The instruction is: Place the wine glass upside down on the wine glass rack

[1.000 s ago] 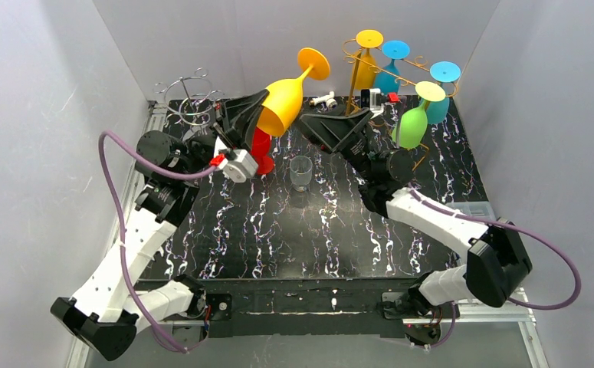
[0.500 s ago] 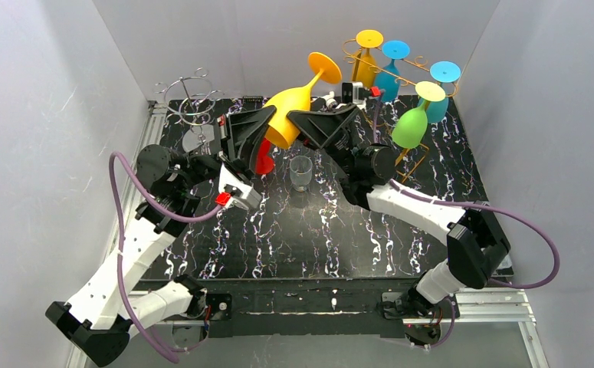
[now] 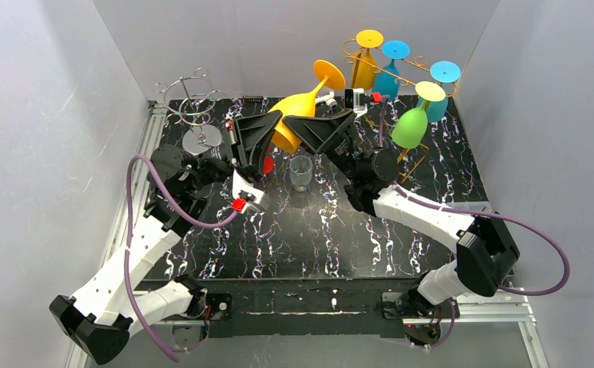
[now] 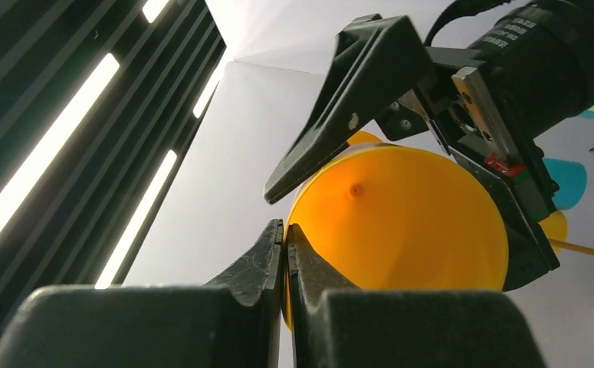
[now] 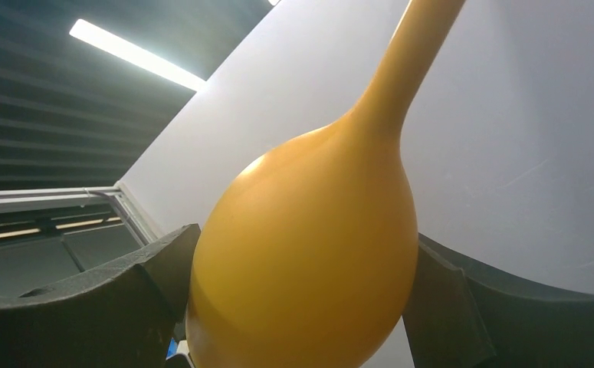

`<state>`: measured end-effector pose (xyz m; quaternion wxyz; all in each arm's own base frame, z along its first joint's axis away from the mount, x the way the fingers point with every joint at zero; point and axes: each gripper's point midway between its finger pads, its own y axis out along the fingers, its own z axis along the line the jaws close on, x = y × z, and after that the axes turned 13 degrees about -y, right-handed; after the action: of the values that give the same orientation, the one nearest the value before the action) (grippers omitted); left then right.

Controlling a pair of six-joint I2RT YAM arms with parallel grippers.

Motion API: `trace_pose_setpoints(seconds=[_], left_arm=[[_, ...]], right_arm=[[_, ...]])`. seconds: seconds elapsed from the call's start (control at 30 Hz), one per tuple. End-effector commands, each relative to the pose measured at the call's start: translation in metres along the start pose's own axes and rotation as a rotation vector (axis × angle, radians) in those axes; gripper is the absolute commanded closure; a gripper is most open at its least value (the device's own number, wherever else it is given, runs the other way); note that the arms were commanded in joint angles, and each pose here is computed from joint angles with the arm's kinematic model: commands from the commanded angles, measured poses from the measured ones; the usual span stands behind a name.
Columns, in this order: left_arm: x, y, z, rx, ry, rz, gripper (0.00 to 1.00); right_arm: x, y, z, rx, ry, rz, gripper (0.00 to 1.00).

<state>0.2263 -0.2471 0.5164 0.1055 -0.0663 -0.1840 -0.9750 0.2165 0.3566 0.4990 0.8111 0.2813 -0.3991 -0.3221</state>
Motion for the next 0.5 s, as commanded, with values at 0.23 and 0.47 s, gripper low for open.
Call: trace_pose_setpoints(seconds=[0.23, 0.47], left_arm=[[-0.012, -0.005, 0.007, 0.040, 0.179, 0.060, 1.00], [-0.013, -0.005, 0.014, 0.064, 0.187, 0.069, 1.00]], right_arm=[[0.002, 0.003, 0.023, 0.042, -0.017, 0.030, 0.02], [0.000, -0.002, 0.026, 0.055, 0.011, 0.035, 0.05]])
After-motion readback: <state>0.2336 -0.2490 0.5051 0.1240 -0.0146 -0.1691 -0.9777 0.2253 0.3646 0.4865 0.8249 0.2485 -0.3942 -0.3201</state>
